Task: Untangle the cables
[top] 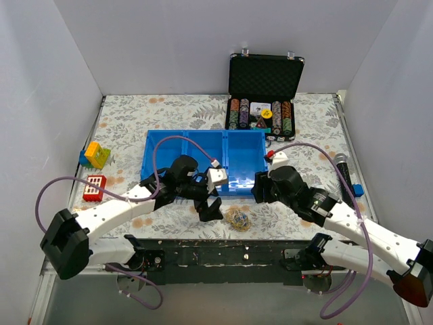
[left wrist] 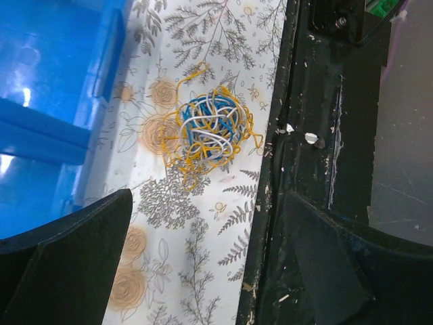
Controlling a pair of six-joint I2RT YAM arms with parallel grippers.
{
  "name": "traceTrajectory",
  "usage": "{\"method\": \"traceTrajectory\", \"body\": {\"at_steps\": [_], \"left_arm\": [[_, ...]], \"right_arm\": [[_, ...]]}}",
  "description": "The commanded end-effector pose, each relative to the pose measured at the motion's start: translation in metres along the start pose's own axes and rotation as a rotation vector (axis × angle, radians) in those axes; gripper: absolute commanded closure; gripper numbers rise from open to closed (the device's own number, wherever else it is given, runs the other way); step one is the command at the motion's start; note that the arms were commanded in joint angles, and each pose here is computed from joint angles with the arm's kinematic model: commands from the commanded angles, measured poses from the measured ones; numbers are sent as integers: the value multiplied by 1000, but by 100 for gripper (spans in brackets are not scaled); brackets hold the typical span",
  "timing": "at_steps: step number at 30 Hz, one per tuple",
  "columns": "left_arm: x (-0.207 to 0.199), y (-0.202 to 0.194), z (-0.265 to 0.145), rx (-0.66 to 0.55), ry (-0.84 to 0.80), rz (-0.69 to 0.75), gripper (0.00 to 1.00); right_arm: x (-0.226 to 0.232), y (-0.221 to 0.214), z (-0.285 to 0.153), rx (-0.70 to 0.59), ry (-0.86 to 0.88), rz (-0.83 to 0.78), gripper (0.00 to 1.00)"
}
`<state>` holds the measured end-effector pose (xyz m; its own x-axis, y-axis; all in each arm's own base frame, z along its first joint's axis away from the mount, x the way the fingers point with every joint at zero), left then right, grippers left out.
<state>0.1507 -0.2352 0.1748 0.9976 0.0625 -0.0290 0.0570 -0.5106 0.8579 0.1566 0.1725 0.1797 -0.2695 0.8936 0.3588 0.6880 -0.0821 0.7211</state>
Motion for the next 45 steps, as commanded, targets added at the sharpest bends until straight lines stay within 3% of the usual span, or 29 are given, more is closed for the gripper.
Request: {"method": "traceTrajectory", "body": {"at_steps": [1,9,15,21,30,37,45], "left_arm": [[2,3,23,-21,10,-10,3],[17,2,49,7,20,-127,4],[16,-2,65,23,-47,-171,16],[3,-7,74,53,-125,-186,17],[6,-11,87,67,-128,-178,48],[12,-13,84,81,-63,-158,86],[8,9,61,48,-25,-134,98]], "right_arm": [[0,-4,-11,-36,46,51,38],[-10,-16,-17,-75,81,74,43],[-8,-18,-16,-69,110,53,49],[-8,-19,-15,-79,114,40,51],[-8,-18,-14,-84,118,28,56],[-8,-18,-16,-88,129,28,59],[2,-15,-14,-80,193,3,59]]}}
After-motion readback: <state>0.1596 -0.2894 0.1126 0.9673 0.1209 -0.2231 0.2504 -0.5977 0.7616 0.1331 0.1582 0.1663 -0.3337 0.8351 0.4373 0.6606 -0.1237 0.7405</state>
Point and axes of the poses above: each gripper's point midway between its finger pads, its own z axis out along the fingers, its own x axis along the line the jaws close on, y = z × x, the point moved 6 cm from there along -z, back along the fingers, and after that the axes turned 12 degrees about z, right-handed, at the moved point
